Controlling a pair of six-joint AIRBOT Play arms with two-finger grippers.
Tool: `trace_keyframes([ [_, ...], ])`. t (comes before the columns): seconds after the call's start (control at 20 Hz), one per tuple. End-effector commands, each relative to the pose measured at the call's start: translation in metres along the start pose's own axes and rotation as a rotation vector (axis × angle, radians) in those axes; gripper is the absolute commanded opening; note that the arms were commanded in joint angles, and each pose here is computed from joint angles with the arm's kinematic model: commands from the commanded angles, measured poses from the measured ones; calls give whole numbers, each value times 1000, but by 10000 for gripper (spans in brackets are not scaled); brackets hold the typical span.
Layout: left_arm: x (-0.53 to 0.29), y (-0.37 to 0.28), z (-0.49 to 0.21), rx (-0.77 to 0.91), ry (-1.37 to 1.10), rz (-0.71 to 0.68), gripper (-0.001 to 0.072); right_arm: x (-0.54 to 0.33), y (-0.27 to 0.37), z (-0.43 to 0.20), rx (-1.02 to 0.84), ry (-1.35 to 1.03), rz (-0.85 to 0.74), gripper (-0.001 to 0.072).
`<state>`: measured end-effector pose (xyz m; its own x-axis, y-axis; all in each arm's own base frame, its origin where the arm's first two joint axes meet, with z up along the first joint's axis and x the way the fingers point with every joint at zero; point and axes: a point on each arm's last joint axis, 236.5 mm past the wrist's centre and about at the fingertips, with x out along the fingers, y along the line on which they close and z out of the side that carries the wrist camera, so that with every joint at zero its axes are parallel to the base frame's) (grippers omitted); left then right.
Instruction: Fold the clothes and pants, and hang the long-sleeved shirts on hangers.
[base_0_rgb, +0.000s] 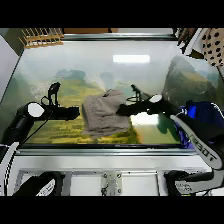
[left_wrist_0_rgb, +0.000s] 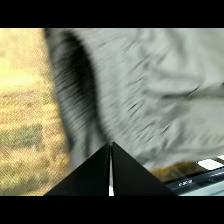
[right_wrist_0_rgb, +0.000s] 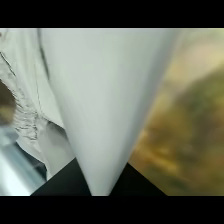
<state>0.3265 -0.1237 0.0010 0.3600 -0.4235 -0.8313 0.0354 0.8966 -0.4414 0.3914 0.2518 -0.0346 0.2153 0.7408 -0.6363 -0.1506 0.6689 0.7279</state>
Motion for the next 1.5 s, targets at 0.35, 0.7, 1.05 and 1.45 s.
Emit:
trace_keyframes([
  [0.35, 0, -1, -1, 0, 5, -2, 3, -371, -139, 67, 207, -698, -521, 27],
  [0.7, 0, -1, -2, 0, 7, -2, 3, -457, -186, -2, 430, -781, -733, 27],
  [1.05, 0, -1, -2, 1, 7, -2, 3, -422, -213, -102, 667, -591, -886, 27],
  [1.45, 0, -1, -5, 1, 19, -2, 3, -365, -247, -163, 739, -454, -913, 114],
])
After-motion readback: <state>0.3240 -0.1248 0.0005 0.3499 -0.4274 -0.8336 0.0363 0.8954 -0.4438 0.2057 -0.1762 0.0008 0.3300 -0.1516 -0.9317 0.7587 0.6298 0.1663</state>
